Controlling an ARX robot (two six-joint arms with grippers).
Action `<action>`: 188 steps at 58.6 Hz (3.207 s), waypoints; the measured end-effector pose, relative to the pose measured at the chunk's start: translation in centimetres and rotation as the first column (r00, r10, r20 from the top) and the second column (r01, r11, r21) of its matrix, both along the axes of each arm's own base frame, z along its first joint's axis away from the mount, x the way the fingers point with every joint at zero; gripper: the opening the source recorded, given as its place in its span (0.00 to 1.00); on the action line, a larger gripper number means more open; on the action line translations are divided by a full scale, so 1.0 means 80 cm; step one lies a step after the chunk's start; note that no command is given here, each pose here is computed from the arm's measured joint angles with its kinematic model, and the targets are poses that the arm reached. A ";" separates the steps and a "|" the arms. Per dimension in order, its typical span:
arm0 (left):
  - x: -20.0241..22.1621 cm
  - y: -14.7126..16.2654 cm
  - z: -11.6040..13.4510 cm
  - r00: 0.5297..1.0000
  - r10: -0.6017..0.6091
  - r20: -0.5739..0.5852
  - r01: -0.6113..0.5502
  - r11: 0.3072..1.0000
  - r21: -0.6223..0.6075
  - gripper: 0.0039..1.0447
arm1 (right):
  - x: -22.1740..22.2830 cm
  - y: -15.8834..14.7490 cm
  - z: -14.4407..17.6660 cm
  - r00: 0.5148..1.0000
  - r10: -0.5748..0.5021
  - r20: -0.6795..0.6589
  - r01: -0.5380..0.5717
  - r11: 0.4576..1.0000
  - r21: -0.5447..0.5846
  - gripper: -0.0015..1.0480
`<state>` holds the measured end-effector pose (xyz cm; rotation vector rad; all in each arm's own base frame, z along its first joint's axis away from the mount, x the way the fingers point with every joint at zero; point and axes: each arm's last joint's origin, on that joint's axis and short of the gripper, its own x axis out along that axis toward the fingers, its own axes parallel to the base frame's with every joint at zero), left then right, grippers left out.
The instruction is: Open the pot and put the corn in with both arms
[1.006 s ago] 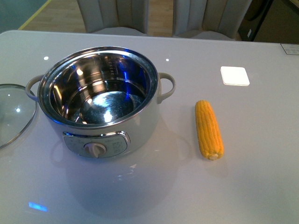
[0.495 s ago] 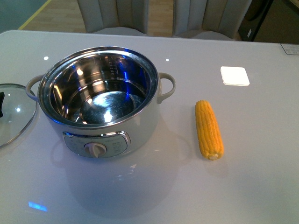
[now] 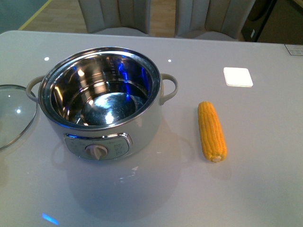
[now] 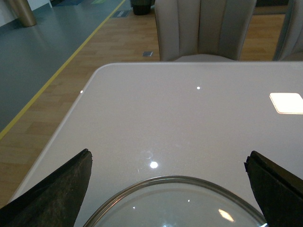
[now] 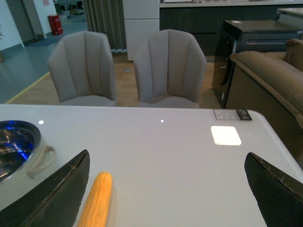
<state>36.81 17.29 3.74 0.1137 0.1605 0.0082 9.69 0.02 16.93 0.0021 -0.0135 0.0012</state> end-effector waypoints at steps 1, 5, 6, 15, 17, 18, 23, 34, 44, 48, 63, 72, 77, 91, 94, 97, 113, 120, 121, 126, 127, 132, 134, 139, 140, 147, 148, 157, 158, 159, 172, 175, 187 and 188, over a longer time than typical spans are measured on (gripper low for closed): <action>-0.003 -0.002 0.005 1.000 0.000 0.007 0.000 1.000 0.002 0.94 | 0.000 0.000 0.000 1.000 0.000 0.000 0.000 1.000 0.000 0.92; -0.015 -0.011 0.025 0.999 -0.006 0.037 0.006 1.000 0.014 0.94 | 0.000 0.000 0.000 1.000 0.000 0.000 0.000 1.000 0.000 0.92; -0.017 -0.012 0.027 0.999 -0.007 0.041 0.007 1.000 0.016 0.94 | 0.000 0.000 0.000 1.000 0.000 0.000 0.000 1.000 0.000 0.92; -0.052 -0.039 0.070 0.994 -0.036 0.100 0.032 0.999 0.041 0.94 | 0.000 0.000 0.000 1.000 0.000 0.000 0.000 1.000 0.000 0.92; -0.060 -0.044 0.077 0.993 -0.039 0.107 0.034 0.998 0.044 0.94 | 0.000 0.000 0.000 1.000 0.000 0.000 0.000 1.000 0.000 0.92; -0.066 -0.048 0.082 0.993 -0.041 0.112 0.037 0.998 0.045 0.94 | 0.000 0.000 0.000 1.000 0.000 0.000 0.000 1.000 0.000 0.92; -0.086 -0.062 0.097 0.991 -0.055 0.124 0.049 0.998 0.048 0.94 | 0.000 0.000 0.000 1.000 0.000 0.000 0.000 1.000 0.000 0.92; -0.124 -0.088 0.113 0.990 -0.060 0.128 0.054 0.997 0.050 0.94 | 0.000 0.000 0.000 1.000 0.000 0.000 0.000 1.000 0.000 0.92; -0.151 -0.108 0.131 0.985 -0.063 0.160 0.054 0.997 0.059 0.94 | 0.000 0.000 0.000 1.000 0.000 0.000 0.000 1.000 0.000 0.92; -0.161 -0.117 0.137 0.983 -0.069 0.168 0.060 0.997 0.057 0.94 | 0.000 0.000 0.000 1.000 0.000 0.000 0.000 1.000 0.000 0.92; -0.196 -0.139 0.145 0.982 -0.062 0.177 0.055 0.998 0.042 0.94 | 0.000 0.000 0.000 1.000 0.000 0.000 0.000 1.000 0.000 0.92; -0.203 -0.154 0.148 0.982 -0.075 0.175 0.069 0.997 0.040 0.94 | 0.000 0.000 0.000 1.000 0.000 0.000 0.000 1.000 0.000 0.92; -0.207 -0.161 0.150 0.981 -0.077 0.177 0.071 0.997 0.038 0.94 | 0.000 0.000 0.000 1.000 0.000 0.000 0.000 1.000 0.000 0.92; -0.217 -0.172 0.151 0.986 -0.016 0.163 0.022 0.999 -0.037 0.94 | 0.000 0.000 0.000 1.000 0.000 0.000 0.000 1.000 0.000 0.92; -0.221 -0.174 0.150 0.987 -0.003 0.160 0.013 0.998 -0.060 0.94 | 0.000 0.000 0.000 1.000 0.000 0.000 0.000 1.000 0.000 0.92; -0.225 -0.174 0.150 0.988 0.016 0.156 -0.004 0.997 -0.079 0.94 | 0.000 0.000 0.000 1.000 0.000 0.000 0.000 1.000 0.000 0.92; -0.229 -0.175 0.150 0.987 0.027 0.157 -0.008 0.993 -0.115 0.94 | 0.000 0.000 0.000 1.000 0.000 0.000 0.000 1.000 0.000 0.92; -0.229 -0.175 0.150 0.987 0.027 0.157 -0.008 0.993 -0.118 0.94 | 0.000 0.000 0.000 1.000 0.000 0.000 0.000 1.000 0.000 0.92; -0.229 -0.175 0.150 0.987 0.027 0.157 -0.008 0.993 -0.118 0.94 | 0.000 0.000 0.000 1.000 0.000 0.000 0.000 1.000 0.000 0.92; -0.229 -0.175 0.150 0.987 0.027 0.157 -0.008 0.993 -0.118 0.94 | 0.000 0.000 0.000 1.000 0.000 0.000 0.000 1.000 0.000 0.92; -0.229 -0.175 0.150 0.987 0.027 0.157 -0.008 0.993 -0.119 0.94 | 0.000 0.000 0.000 1.000 0.000 0.000 0.000 1.000 0.000 0.92; -0.229 -0.175 0.150 0.987 0.027 0.157 -0.008 0.993 -0.119 0.94 | 0.000 0.000 0.000 1.000 0.000 0.000 0.000 1.000 0.000 0.92; -0.229 -0.175 0.150 0.987 0.027 0.157 -0.008 0.993 -0.119 0.94 | 0.000 0.000 0.000 1.000 0.000 0.000 0.000 1.000 0.000 0.92; -0.231 -0.176 0.151 0.990 0.018 0.140 -0.001 0.993 -0.120 0.88 | 0.000 0.000 0.000 1.000 0.000 0.000 0.000 1.000 0.000 0.92; -0.233 -0.177 0.151 0.991 0.017 0.135 0.000 0.993 -0.121 0.84 | 0.000 0.000 0.000 1.000 0.000 0.000 0.000 1.000 0.000 0.92; -0.247 -0.186 0.157 0.989 0.009 0.149 0.008 0.993 -0.118 0.62 | 0.000 0.000 0.000 1.000 0.000 0.000 0.000 1.000 0.000 0.92; -0.249 -0.188 0.157 0.989 0.007 0.150 0.011 0.993 -0.118 0.58 | 0.000 0.000 0.000 1.000 0.000 0.000 0.000 1.000 0.000 0.92; -0.264 -0.197 0.156 0.990 0.006 0.144 0.012 0.993 -0.118 0.31 | 0.000 0.000 0.000 1.000 0.000 0.000 0.000 1.000 0.000 0.92; -0.266 -0.197 0.157 0.989 0.007 0.145 0.010 0.993 -0.118 0.27 | 0.000 0.000 0.000 1.000 0.000 0.000 0.000 1.000 0.000 0.92; -0.267 -0.198 0.157 0.989 0.007 0.145 0.010 0.993 -0.118 0.26 | 0.000 0.000 0.000 1.000 0.000 0.000 0.000 1.000 0.000 0.92; -0.283 -0.215 0.158 0.989 0.001 0.148 0.017 0.993 -0.116 0.03 | 0.000 0.000 0.000 1.000 0.000 0.000 0.000 1.000 0.000 0.92; -0.286 -0.215 0.160 0.988 0.001 0.154 0.017 0.993 -0.116 0.03 | 0.000 0.000 0.000 1.000 0.000 0.000 0.000 1.000 0.000 0.92; -0.297 -0.216 0.164 0.986 0.005 0.165 0.015 0.993 -0.117 0.03 | 0.000 0.000 0.000 1.000 0.000 0.000 0.000 1.000 0.000 0.92; -0.298 -0.216 0.165 0.986 0.005 0.167 0.015 0.993 -0.117 0.03 | 0.000 0.000 0.000 1.000 0.000 0.000 0.000 1.000 0.000 0.92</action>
